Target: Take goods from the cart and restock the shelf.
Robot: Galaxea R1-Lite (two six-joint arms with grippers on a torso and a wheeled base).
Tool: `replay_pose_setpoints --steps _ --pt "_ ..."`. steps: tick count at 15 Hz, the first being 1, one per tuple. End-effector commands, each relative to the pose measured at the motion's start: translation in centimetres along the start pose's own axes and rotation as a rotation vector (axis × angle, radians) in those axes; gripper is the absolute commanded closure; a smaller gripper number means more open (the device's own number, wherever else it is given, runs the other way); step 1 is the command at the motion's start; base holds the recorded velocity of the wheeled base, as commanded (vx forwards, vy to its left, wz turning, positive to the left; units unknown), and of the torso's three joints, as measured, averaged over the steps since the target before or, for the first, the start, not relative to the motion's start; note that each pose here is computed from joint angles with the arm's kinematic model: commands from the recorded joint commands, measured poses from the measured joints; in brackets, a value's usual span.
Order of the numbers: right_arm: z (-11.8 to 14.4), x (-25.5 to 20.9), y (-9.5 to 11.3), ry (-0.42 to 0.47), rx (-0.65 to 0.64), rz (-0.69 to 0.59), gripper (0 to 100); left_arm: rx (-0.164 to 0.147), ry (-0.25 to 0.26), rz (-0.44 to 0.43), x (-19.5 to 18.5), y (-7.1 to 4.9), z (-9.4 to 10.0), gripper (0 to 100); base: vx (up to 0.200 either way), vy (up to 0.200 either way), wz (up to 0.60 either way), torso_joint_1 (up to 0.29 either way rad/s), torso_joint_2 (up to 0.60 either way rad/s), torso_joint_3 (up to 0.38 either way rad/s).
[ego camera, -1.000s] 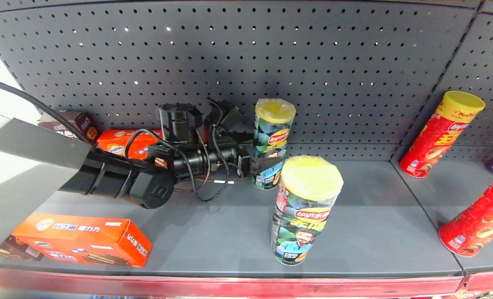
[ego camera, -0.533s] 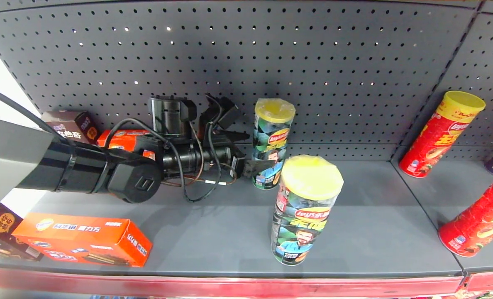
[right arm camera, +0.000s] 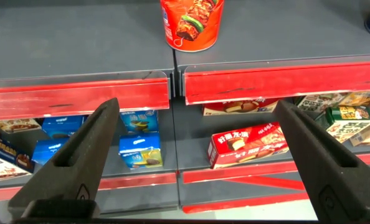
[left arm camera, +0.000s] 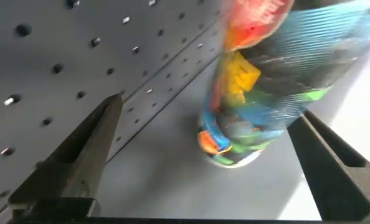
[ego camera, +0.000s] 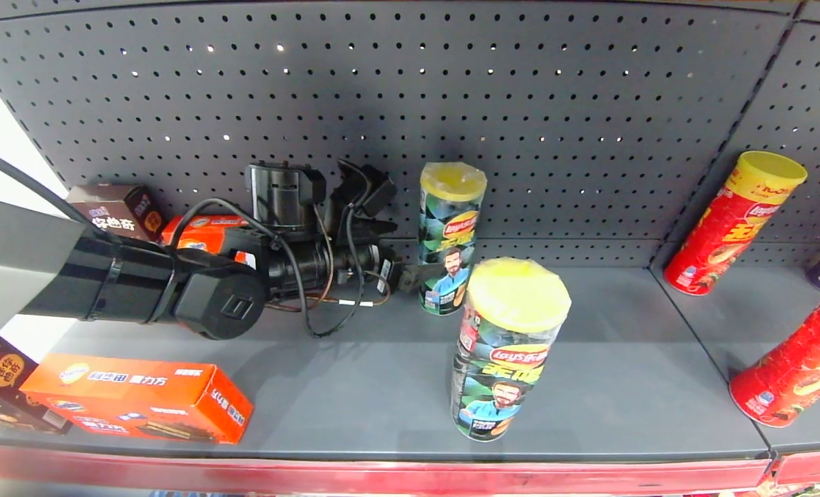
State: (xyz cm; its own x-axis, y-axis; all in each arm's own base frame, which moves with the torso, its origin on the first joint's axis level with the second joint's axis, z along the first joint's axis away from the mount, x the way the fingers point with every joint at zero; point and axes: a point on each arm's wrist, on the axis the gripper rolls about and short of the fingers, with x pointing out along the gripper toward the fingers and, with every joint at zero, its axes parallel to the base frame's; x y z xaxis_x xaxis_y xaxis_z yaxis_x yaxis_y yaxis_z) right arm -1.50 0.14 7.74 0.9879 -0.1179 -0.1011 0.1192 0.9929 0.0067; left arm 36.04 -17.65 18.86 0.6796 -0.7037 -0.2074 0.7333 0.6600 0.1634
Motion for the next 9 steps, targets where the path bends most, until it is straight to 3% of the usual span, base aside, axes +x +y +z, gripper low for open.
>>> replay_pose_setpoints --steps 1,9 --pt "0.0 0.01 0.0 0.002 0.0 0.001 0 -0.001 0.005 0.011 -0.02 0.01 -0.07 0 0.0 0.0 0.0 0.0 0.0 0.0" --pt "0.0 0.01 0.0 0.001 0.0 -0.001 0 -0.005 0.018 0.065 -0.3 0.42 -0.04 0 0.0 0.0 0.0 0.0 0.0 0.0"
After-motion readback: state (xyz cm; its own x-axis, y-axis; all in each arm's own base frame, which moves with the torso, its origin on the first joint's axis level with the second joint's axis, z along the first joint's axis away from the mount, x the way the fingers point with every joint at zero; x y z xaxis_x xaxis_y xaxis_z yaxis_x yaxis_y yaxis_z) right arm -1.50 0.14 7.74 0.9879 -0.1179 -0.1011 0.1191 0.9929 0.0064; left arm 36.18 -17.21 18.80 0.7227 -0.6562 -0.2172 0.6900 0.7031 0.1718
